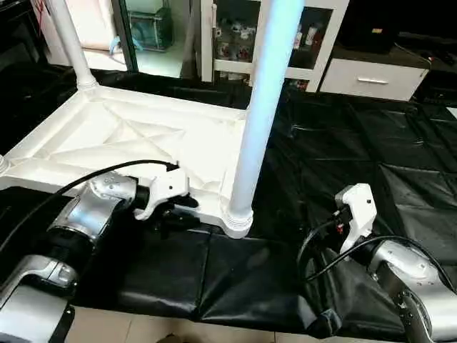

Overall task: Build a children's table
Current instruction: Rotate table base

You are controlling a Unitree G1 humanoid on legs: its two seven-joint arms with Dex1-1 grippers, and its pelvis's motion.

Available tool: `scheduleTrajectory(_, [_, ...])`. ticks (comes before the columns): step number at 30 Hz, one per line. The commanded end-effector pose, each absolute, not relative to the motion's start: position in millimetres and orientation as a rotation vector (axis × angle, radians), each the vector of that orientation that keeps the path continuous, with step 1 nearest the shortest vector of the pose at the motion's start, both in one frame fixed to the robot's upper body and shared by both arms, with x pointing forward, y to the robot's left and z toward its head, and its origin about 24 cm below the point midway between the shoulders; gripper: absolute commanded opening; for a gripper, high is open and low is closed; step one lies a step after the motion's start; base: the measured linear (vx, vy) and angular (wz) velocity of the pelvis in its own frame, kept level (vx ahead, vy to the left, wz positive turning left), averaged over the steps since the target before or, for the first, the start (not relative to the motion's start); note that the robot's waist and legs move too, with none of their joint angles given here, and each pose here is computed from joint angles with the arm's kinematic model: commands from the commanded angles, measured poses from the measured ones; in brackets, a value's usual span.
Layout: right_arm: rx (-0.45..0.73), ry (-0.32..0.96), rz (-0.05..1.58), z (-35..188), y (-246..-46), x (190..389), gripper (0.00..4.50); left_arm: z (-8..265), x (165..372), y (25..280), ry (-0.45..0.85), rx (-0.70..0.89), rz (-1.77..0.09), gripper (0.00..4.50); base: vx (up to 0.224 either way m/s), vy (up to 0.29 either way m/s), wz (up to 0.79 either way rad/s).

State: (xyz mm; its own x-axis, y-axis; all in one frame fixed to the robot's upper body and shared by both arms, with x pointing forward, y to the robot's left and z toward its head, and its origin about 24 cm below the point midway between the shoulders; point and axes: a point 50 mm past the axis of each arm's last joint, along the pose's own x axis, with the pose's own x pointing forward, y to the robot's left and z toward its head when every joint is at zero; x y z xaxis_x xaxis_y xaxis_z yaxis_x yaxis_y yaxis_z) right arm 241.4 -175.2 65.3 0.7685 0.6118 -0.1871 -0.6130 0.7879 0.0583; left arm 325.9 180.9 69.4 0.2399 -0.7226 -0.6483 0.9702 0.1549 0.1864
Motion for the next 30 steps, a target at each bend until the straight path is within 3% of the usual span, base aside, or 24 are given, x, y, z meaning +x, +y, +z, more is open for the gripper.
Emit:
scheduleTrajectory(1, [-0.015,0.167,0.668,71.7,-175.5,239.8,4.50,72.8,328.9,181.2,0.462,0.685,-1.276,1.50,0.000,0.000,0.00])
scheduleTrajectory(11, [-0.017,0.163,0.665,71.5,-174.8,240.2,4.50,68.3,326.0,186.4,0.511,0.750,-1.288,0.79,0.000,0.000,0.00])
scheduleTrajectory(17, [-0.013,0.162,0.667,70.8,-174.1,240.0,4.50,71.6,325.9,178.0,0.481,0.661,-1.270,0.44,0.000,0.000,0.00])
scheduleTrajectory(24, [0.006,0.172,0.673,68.8,-170.9,237.9,4.50,73.6,312.6,142.2,0.345,0.539,-1.377,0.04,0.000,0.000,0.00])
scheduleTrajectory(27, [-0.004,0.191,0.691,65.9,-171.5,235.3,4.50,69.0,299.8,117.2,0.277,0.457,-1.426,0.04,0.000,0.000,0.00])
scheduleTrajectory(30, [-0.014,0.195,0.713,67.5,-173.2,234.5,4.50,64.3,296.1,110.9,0.273,0.449,-1.420,0.04,0.000,0.000,0.00])
